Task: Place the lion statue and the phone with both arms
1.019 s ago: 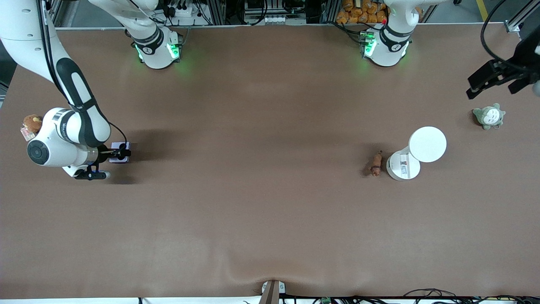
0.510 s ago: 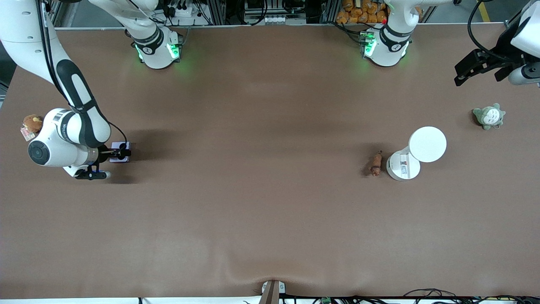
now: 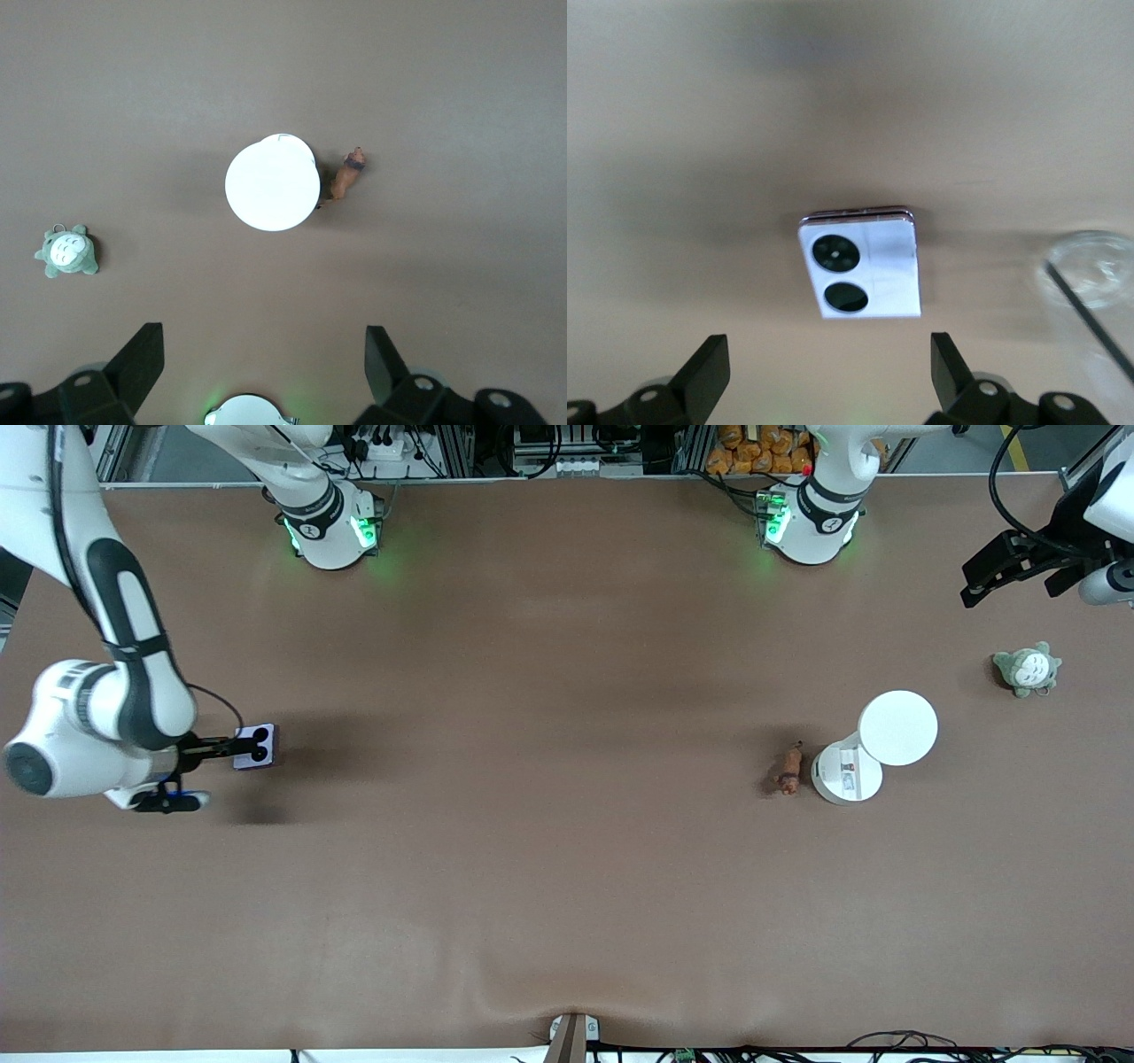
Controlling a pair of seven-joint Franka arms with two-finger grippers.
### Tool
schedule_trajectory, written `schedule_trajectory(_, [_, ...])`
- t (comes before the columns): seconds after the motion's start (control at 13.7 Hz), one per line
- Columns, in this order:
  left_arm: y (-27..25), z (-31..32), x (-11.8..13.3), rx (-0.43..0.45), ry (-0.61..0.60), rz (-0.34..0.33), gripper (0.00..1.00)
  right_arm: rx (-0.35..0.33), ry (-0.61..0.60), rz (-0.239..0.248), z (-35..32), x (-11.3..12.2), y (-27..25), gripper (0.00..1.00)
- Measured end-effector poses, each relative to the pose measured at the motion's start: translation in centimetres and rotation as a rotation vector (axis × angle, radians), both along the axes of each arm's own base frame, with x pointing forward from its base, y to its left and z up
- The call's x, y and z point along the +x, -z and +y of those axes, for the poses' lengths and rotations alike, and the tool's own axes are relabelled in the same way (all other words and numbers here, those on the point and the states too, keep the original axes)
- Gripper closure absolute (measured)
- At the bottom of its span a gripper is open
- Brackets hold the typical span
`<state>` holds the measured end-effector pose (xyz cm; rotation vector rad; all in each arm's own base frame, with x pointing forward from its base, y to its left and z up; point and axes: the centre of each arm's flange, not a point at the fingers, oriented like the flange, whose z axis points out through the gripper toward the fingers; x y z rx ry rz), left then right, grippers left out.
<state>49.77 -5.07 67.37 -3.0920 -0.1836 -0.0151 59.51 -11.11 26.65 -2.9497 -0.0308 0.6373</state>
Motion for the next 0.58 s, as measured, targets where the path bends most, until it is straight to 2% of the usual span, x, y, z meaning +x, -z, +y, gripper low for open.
schedule_trajectory(0.22, [0.0, 0.1, 0.1, -0.001, -0.002, -0.004, 0.00, -0.001, -0.029, -0.056, 1.0, 3.3, -7.2, 0.00])
schedule_trajectory(0.44, [0.1, 0.1, 0.1, -0.001, -0.002, -0.005, 0.00, 0.001, -0.063, -0.072, 3.2, 5.1, -13.9, 0.00])
schedule_trajectory(0.58, [0.1, 0.1, 0.1, -0.001, -0.001, -0.008, 0.00, -0.034, -0.025, -0.115, 5.6, 6.1, -17.9, 0.00])
